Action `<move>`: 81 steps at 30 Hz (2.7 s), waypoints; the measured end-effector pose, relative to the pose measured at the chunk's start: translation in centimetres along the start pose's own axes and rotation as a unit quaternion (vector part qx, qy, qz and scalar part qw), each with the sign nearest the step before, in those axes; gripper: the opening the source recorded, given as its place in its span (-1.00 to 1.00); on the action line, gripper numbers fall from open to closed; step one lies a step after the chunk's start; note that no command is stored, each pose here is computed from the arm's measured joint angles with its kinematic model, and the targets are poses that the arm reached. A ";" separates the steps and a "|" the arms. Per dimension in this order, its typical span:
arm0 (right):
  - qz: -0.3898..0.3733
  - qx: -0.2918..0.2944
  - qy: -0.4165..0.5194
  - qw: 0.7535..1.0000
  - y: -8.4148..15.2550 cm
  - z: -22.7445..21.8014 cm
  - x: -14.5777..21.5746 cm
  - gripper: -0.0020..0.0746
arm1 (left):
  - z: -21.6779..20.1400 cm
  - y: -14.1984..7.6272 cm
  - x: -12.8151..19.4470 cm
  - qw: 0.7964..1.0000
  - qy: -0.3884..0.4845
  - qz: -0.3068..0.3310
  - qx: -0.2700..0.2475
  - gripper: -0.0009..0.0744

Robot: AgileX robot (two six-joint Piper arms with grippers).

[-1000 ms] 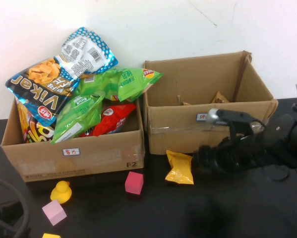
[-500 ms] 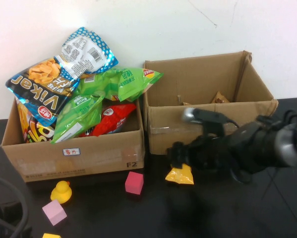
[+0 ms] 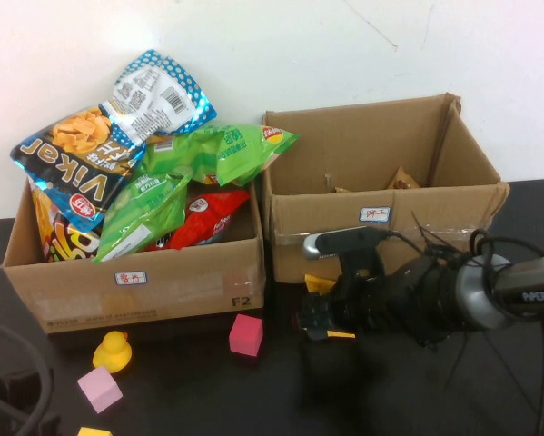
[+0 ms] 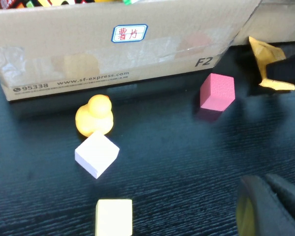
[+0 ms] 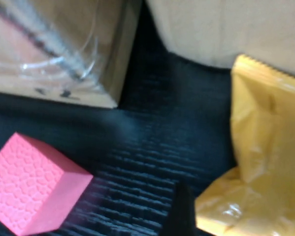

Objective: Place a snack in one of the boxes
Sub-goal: Pick up the biscuit

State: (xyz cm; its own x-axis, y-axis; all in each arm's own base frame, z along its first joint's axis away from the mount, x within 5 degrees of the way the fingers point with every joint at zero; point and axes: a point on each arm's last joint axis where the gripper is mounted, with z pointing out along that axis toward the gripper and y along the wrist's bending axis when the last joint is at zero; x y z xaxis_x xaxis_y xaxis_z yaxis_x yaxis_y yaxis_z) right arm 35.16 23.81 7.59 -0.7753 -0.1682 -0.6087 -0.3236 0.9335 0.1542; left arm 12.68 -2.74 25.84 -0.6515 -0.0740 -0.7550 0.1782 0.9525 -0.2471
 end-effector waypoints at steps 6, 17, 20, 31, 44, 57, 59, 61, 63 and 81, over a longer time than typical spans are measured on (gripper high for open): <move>-0.037 -0.011 0.017 0.999 0.1 0.8 0.7 0.47 | 0.0 -0.1 0.0 1.000 -0.001 -0.005 0.003 -0.98; -0.147 -0.051 0.037 0.987 0.7 1.1 1.4 -0.09 | 0.0 -0.1 0.0 1.000 -0.001 -0.002 0.004 -0.98; -0.142 -0.051 0.037 0.988 0.7 1.1 1.4 -0.27 | 0.0 -0.1 0.0 1.000 -0.001 -0.002 0.004 -0.98; 0.016 0.002 -0.009 1.000 0.9 0.7 -0.9 0.46 | 0.0 -0.1 0.0 1.000 0.000 0.001 0.004 -0.98; 0.010 -0.014 -0.036 0.999 2.8 3.7 -2.7 0.71 | 0.0 -0.1 0.1 1.000 0.005 0.007 0.007 -0.98; -0.169 0.073 -0.036 0.982 5.8 2.3 -0.9 0.70 | 0.0 -0.1 0.1 1.000 0.005 0.006 0.008 -0.98; -0.162 0.081 -0.024 0.983 5.3 2.5 -0.2 0.67 | 0.0 -0.2 0.1 1.000 0.005 0.005 0.009 -0.98; -0.137 0.092 -0.010 0.986 4.6 2.5 0.9 0.64 | 0.0 -0.2 0.1 1.000 0.005 0.005 0.009 -0.98; -0.110 0.098 0.002 0.989 4.0 2.5 1.8 0.61 | 0.0 -0.2 0.1 1.000 0.004 0.004 0.009 -0.98; -0.126 0.065 -0.038 0.989 5.0 -2.3 -0.8 -0.45 | 0.0 -0.2 0.1 1.000 0.008 0.012 0.011 -0.98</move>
State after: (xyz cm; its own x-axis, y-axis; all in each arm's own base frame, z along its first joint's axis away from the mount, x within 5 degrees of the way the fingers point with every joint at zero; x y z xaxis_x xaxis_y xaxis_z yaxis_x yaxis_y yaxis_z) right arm 32.92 27.91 10.65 -0.6339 -0.3805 -0.6733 -0.4251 0.8987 -0.1076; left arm 12.55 -2.93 25.78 -0.6584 -0.0473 -0.7512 0.2090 0.9473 -0.2428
